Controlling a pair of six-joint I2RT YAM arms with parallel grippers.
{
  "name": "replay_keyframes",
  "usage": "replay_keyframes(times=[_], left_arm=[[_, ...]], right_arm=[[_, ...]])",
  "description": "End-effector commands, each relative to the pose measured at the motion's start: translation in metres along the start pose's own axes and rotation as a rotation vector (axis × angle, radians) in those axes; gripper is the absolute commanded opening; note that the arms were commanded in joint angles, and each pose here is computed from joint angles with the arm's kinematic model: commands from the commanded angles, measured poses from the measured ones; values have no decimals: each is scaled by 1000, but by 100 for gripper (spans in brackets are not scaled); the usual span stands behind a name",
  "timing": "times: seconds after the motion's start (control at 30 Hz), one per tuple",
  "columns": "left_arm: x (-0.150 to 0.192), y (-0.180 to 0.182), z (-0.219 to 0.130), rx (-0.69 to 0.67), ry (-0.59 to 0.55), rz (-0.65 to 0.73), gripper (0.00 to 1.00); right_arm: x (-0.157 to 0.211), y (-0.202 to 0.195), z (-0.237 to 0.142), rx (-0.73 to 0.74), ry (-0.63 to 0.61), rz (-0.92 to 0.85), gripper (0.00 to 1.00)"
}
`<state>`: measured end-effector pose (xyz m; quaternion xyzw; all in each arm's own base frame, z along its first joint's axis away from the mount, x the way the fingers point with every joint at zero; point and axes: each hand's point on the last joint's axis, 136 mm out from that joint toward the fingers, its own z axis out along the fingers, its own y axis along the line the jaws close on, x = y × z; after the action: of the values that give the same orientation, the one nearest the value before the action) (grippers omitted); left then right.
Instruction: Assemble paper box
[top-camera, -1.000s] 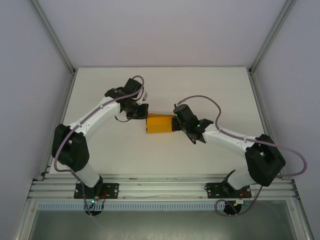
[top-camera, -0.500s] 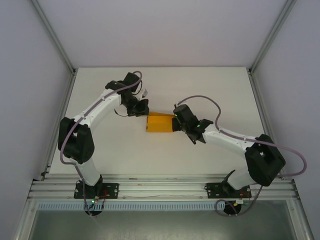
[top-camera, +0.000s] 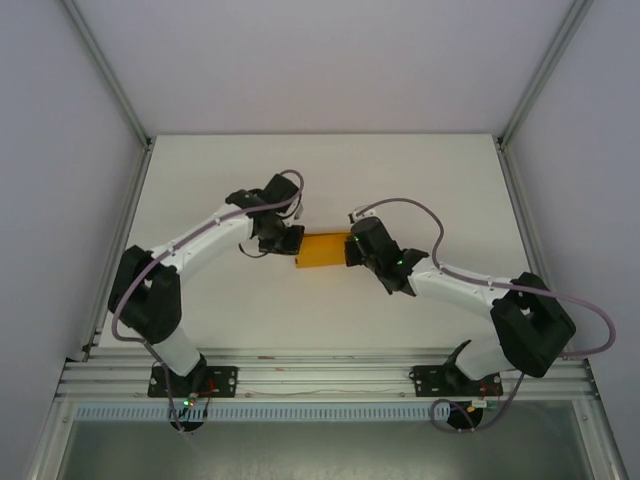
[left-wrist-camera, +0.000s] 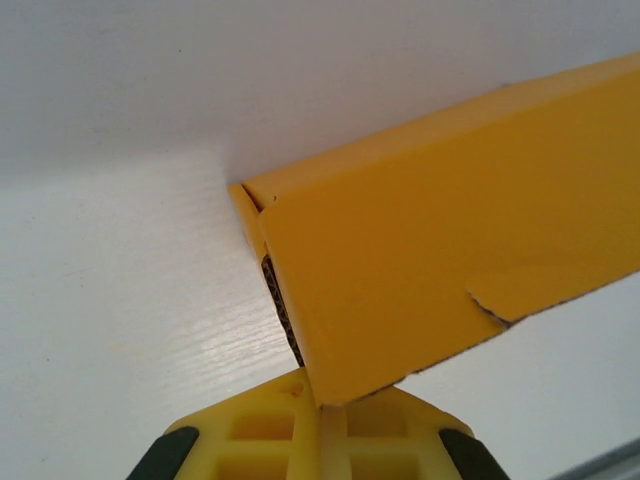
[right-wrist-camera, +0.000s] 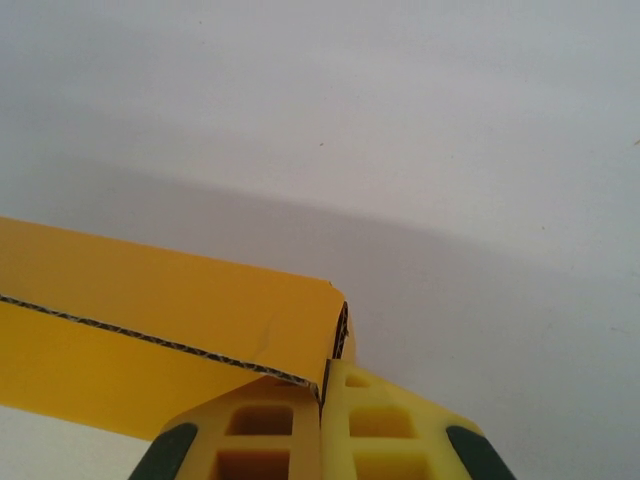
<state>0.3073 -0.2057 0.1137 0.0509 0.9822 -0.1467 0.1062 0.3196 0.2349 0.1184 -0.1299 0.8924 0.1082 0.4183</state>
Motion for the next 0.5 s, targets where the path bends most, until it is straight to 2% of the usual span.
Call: replay_keyframes(times=[0.0, 0.13, 0.17, 0.2, 0.3, 0.4, 0.47], left_arm=[[18, 14, 36, -58, 35, -33, 0], [14, 12, 19, -50, -14, -38, 0], [10, 7, 9, -28, -39, -30, 4], [7, 3, -1, -10, -65, -30, 18], [-4, -10, -30, 45, -142, -32, 37], [-10, -12, -49, 55, -198, -51, 55], [-17, -7, -55, 28, -229, -85, 59]], right_arm=[[77, -6, 6, -15, 241, -109, 0], [73, -11, 3, 13, 233, -138, 0], [72, -12, 3, 17, 234, -144, 0], [71, -11, 3, 15, 234, -151, 0], [69, -11, 3, 16, 235, -152, 0], [69, -11, 3, 18, 237, -149, 0], [68, -10, 2, 17, 235, -149, 0]])
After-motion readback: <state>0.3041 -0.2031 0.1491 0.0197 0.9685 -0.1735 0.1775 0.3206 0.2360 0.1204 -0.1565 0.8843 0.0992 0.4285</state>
